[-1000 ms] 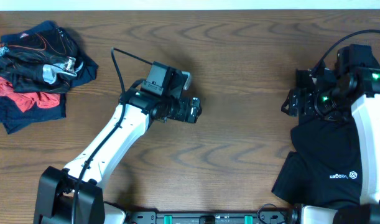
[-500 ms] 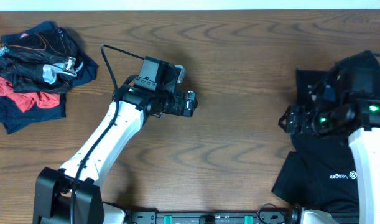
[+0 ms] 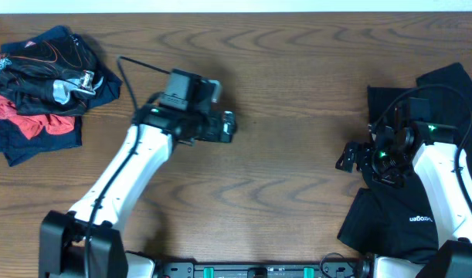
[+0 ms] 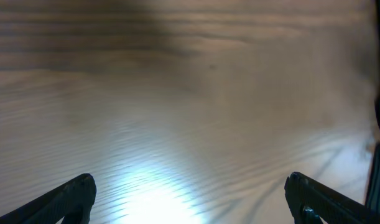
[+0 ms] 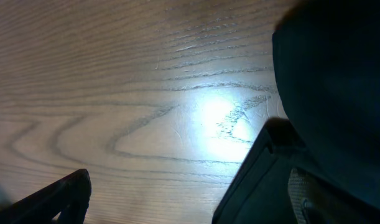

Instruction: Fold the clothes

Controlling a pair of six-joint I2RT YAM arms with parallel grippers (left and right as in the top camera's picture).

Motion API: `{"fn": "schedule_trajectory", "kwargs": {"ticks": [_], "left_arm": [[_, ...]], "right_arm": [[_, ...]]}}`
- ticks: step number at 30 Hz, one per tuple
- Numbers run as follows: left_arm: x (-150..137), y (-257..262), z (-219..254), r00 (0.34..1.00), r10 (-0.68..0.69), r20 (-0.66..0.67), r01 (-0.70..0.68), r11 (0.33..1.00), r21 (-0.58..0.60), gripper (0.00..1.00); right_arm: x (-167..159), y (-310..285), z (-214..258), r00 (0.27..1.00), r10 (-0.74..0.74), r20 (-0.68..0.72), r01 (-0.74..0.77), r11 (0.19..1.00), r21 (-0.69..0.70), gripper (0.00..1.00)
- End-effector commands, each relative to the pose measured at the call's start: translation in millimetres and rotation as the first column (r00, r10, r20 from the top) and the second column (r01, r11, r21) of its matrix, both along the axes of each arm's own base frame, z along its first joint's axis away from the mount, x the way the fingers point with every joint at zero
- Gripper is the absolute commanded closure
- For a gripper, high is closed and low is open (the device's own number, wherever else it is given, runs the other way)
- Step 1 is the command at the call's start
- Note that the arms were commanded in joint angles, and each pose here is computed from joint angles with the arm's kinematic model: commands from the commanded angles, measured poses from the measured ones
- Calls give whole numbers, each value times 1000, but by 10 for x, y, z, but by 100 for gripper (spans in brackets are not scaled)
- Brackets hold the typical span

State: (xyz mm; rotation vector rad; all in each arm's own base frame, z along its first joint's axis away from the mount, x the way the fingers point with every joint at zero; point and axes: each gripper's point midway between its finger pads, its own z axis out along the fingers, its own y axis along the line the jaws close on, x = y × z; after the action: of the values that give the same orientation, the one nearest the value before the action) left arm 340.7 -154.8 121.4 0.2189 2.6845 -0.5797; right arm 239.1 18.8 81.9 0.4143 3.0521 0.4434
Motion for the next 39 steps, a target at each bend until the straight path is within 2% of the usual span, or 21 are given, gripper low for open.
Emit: {"fn": "schedule_trajectory", "kwargs": {"ticks": [1,5,9,18,22,25,28,34,36,39], "left_arm": [[193,478,397,986,137,99,-137,991,-7,2],[120,968,524,962,265,74,-262,964,-39,2],[13,1191,546,958,284,34,-280,956,-87,2],[-1,1180,552,960,281,20,-277,954,-115,2],[-2,1175,552,962,274,23,-269,956,-115,2],[-3,1170,554,962,272,22,-268,956,-118,2],[-9,1129,571,966,257,21,-252,958,-139,2],[-16,1088,591,970,243,19,-236,958,-161,2],[-17,1081,594,971,240,19,-234,958,-165,2],[-20,1063,595,972,233,20,-227,960,-164,2]], "right_arm": [[9,15,-8,1000,-18,-1,18,1000,12,1],[96,19,1,999,-17,36,16,1000,17,1],[249,97,-12,996,-7,84,1,997,71,1],[690,-152,61,971,-45,236,35,998,49,4],[834,-431,227,957,-65,282,69,998,-4,7],[926,-550,260,952,-61,299,76,996,-42,14],[1094,-613,195,940,-29,339,57,996,-73,13],[1281,-632,-245,959,-24,281,38,998,-45,14],[1325,-603,-398,969,0,247,5,1000,-20,18],[1428,-614,-542,975,51,217,-49,999,-12,18]]}}
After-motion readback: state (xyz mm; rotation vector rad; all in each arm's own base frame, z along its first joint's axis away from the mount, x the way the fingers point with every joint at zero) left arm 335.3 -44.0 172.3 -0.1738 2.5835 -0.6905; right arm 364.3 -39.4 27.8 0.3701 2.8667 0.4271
